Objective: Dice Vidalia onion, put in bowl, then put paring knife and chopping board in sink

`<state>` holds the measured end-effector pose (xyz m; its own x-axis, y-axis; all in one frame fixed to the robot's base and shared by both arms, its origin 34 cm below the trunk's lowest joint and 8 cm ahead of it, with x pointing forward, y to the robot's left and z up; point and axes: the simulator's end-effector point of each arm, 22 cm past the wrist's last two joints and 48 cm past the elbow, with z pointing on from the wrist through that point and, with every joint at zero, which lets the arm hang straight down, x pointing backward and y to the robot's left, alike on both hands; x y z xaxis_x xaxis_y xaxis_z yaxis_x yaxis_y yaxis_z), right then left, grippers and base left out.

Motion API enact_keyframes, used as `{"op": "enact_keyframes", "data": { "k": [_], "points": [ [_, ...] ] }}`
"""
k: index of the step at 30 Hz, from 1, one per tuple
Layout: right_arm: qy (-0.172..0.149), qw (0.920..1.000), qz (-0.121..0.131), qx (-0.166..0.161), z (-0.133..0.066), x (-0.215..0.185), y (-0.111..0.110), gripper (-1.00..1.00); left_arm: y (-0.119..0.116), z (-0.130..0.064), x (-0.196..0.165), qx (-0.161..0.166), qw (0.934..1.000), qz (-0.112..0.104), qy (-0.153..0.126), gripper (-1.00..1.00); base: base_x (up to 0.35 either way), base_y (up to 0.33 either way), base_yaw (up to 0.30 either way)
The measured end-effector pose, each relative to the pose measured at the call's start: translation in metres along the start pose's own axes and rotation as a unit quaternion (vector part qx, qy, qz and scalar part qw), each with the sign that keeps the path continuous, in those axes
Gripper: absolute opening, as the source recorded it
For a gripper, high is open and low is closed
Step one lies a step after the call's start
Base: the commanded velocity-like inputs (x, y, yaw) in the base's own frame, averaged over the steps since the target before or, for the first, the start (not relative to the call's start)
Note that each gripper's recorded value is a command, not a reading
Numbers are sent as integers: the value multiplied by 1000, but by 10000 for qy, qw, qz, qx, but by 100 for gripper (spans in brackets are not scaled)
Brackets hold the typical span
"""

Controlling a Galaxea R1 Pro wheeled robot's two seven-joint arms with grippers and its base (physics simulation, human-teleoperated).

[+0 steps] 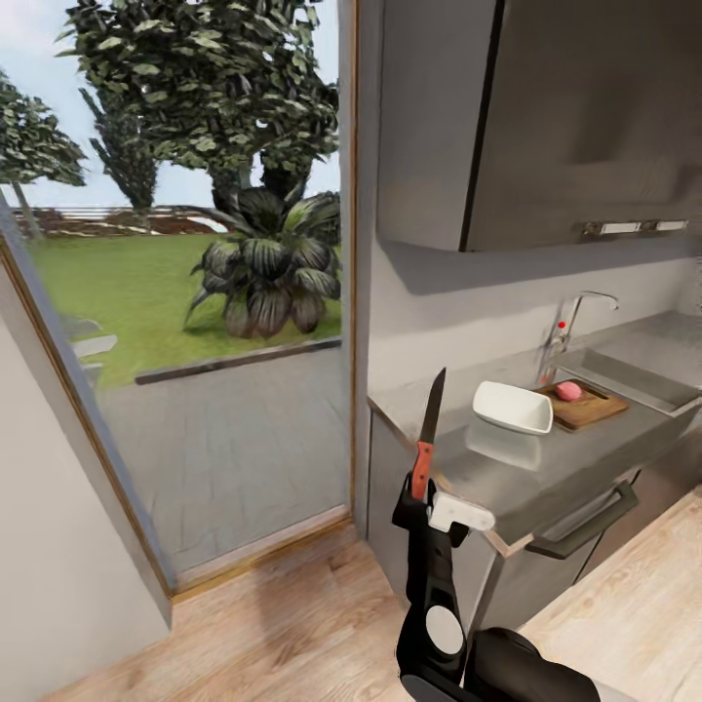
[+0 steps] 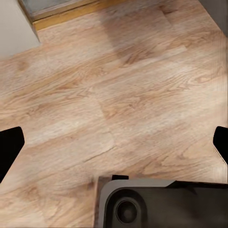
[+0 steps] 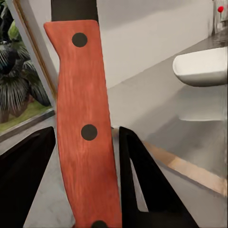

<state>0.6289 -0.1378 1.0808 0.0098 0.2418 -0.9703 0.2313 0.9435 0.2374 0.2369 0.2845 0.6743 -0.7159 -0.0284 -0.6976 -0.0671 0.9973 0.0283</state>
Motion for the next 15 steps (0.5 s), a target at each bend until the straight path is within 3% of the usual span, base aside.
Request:
{"op": "enact_keyframes", "data": {
  "k": [15],
  "points": [
    [1,10000,-6,-1,0,0,0,-100,0,-1,2,-3,10000,2,23,100,0,-304,0]
  ]
}}
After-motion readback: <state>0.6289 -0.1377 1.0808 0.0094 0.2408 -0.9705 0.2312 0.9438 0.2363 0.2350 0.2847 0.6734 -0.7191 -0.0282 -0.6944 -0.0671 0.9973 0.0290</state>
